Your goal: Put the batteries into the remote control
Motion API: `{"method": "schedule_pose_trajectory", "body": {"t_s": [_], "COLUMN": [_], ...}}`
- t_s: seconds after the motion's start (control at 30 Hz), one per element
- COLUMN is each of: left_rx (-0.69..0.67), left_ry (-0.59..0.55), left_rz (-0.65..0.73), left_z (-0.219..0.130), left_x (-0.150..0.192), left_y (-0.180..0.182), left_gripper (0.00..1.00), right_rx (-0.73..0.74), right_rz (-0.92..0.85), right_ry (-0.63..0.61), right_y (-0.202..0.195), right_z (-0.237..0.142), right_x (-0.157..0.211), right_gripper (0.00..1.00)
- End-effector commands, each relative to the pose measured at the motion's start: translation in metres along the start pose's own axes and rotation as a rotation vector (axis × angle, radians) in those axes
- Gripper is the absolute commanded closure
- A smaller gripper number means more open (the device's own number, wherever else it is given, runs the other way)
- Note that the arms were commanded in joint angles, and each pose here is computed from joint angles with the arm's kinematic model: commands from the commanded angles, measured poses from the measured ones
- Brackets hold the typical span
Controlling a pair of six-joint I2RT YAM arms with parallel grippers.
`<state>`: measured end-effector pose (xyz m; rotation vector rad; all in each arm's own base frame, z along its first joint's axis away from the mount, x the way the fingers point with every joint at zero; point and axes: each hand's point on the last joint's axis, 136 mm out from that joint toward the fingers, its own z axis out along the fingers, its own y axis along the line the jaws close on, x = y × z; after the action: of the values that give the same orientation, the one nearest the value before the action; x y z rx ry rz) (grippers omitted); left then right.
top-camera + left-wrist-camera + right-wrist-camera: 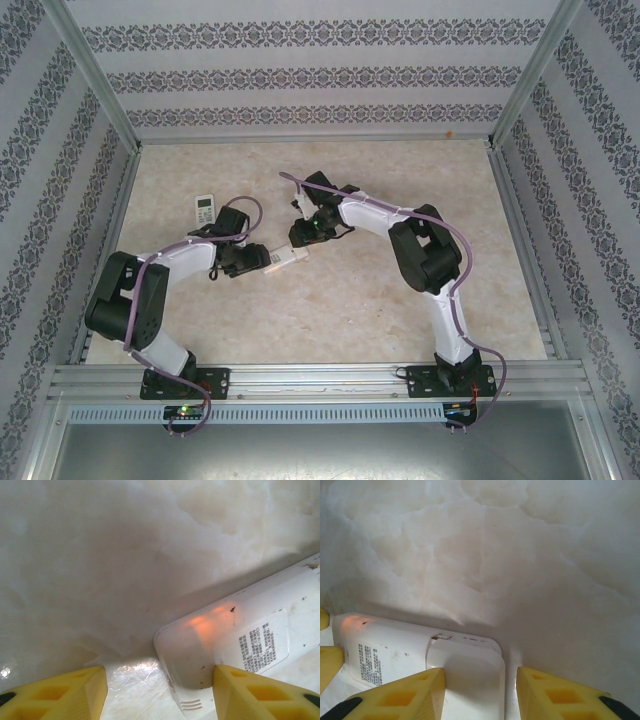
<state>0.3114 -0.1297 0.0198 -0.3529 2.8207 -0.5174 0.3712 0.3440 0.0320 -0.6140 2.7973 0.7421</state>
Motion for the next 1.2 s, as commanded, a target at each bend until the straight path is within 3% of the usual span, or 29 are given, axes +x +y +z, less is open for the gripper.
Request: {"method": "schedule_pose_trajectory", "body": {"t_s": [0.0, 0.17, 0.4, 0.63, 0.87, 1.03, 1.17], "left_rx": [-0.037, -0.104, -0.095, -0.028, 0.110, 0.077, 0.078], "left_ry": [0.077, 0.082, 0.071, 0.070, 0.072, -0.001, -0.084], "left_rz": [0.056, 0.067, 0.064, 0.056, 0.011, 0.009, -0.006], "left_z": [0.033, 0.038, 0.038, 0.041, 0.049, 0.035, 0.013], "left_x": [0.018, 0.018, 0.016, 0.016, 0.016, -0.002, -0.017], "left_y": [0.010, 0.023, 0.021, 0.010, -0.012, -0.012, -0.013], "left_gripper": [0.47, 0.52, 0.52, 0.52, 0.52, 0.46, 0.37], "right_rx": [0.100, 0.164, 0.224, 0.081, -0.058, 0.105, 0.339], "right_rz": [0.029, 0.058, 0.101, 0.162, 0.269, 0.230, -0.096], "right_ry": [0.046, 0.087, 0.133, 0.108, 0.029, -0.133, -0.252], "right_y": [-0.017, -0.024, -0.018, 0.011, 0.067, 0.053, 0.021], "right_z": [0.017, 0.030, 0.037, 0.025, 0.005, -0.034, -0.075], "right_x": [0.014, 0.027, 0.043, 0.057, 0.048, 0.050, 0.032], "right_gripper": [0.58, 0.62, 0.68, 0.68, 0.67, 0.59, 0.45]}}
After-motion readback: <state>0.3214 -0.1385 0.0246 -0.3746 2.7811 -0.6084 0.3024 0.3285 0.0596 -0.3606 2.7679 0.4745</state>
